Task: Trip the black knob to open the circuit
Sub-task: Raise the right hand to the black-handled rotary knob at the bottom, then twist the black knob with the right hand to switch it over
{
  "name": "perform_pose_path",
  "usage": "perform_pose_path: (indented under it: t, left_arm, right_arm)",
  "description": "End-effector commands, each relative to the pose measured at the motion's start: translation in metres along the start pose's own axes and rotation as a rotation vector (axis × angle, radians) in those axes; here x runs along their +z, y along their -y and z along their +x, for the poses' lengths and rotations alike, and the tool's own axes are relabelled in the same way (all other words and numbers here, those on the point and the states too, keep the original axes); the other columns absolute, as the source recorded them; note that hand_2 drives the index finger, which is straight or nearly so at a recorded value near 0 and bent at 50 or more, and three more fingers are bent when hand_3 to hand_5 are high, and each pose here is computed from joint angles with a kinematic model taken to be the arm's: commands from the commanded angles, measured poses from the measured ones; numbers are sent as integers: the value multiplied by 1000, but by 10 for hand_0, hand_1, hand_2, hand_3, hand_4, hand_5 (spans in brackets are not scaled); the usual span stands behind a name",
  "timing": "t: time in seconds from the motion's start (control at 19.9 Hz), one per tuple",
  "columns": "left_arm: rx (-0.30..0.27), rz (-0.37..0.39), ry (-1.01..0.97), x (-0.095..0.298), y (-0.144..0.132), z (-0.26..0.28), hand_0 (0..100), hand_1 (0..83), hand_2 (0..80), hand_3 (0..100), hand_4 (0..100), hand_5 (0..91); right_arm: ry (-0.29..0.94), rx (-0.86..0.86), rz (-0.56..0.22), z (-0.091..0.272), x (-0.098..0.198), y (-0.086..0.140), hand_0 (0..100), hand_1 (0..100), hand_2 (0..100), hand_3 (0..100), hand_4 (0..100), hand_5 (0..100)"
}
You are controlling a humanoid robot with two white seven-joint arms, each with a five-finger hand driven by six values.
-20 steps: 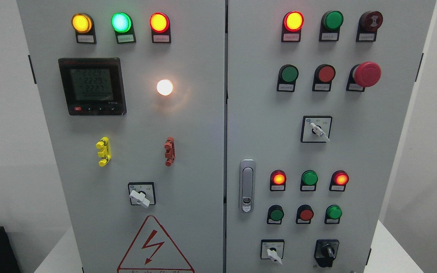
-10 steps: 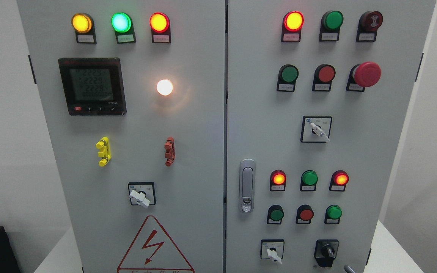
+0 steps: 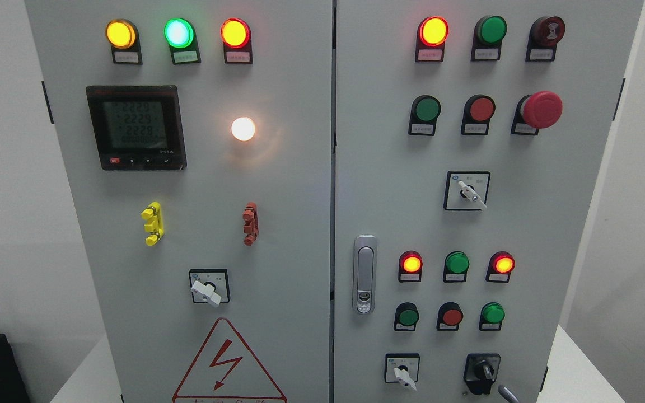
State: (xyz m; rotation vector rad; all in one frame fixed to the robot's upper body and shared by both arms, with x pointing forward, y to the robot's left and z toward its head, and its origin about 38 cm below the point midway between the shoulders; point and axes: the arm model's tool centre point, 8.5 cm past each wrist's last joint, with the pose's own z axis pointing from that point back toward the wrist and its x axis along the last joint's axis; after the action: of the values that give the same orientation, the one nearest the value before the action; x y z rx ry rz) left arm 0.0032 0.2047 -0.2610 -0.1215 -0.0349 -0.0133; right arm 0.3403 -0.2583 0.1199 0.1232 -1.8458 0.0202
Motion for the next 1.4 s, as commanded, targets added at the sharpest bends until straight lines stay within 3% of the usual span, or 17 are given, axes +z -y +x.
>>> perform_pose_path:
  t: [0.0,1.35]
  left_arm:
    - [-2,2,26,-1,-1,9,120,389,0,0,0,0]
    - [-3,3,24,-1,-2,9,120,389,0,0,0,0]
  right_arm:
    - [-19,15,12,-6,-3,4,0,0,0,1000,1000,999]
    - [-8,12,42,-3,-5,-9,0,0,0,1000,1000,999]
